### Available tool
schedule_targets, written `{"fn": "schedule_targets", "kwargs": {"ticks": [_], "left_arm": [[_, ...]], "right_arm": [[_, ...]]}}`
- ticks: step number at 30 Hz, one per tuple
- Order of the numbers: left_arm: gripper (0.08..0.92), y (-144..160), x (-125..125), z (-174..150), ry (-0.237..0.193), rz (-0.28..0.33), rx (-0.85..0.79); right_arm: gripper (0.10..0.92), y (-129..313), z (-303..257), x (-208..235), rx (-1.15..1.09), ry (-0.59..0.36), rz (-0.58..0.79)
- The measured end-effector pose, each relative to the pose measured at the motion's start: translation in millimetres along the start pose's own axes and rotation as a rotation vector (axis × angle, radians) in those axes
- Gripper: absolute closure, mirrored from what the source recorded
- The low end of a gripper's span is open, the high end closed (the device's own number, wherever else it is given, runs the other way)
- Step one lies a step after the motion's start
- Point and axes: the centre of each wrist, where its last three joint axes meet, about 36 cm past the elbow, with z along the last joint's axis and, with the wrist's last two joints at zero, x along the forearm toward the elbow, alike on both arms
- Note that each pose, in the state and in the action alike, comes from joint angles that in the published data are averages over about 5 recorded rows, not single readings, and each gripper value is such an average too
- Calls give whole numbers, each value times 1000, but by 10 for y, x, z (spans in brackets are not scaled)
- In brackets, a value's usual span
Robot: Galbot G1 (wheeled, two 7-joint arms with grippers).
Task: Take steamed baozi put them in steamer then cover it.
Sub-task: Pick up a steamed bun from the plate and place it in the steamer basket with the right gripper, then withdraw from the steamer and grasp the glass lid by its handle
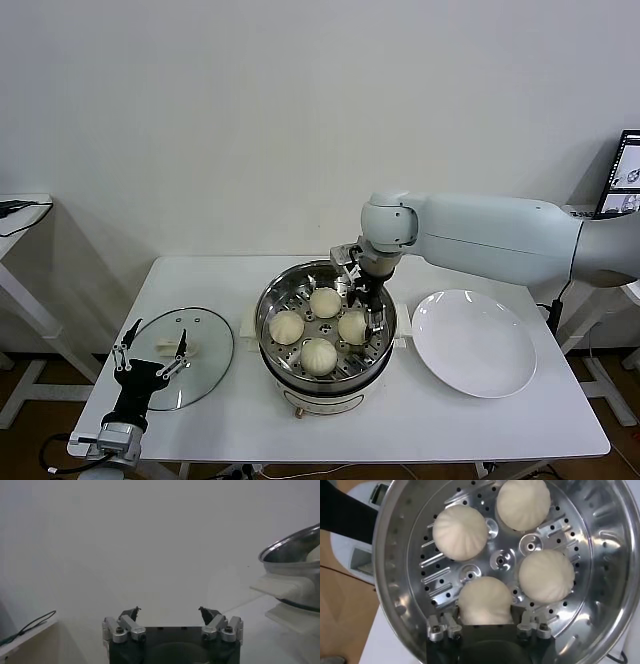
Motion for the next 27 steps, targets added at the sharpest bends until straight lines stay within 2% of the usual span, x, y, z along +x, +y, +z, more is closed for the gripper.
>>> {"fn": "schedule_targets", "kwargs": {"ticks": [15,21,27], "left_arm": [[177,-36,17,-42,-2,-3,4],[177,-7,3,-108,-10,-20,15],[177,56,6,-192,-4,-19,31]], "right_arm": [[200,222,561,914,-65,-129,100],[200,483,1014,1069,-131,-295,207],[200,920,1631,987,-231,-511,407]]}}
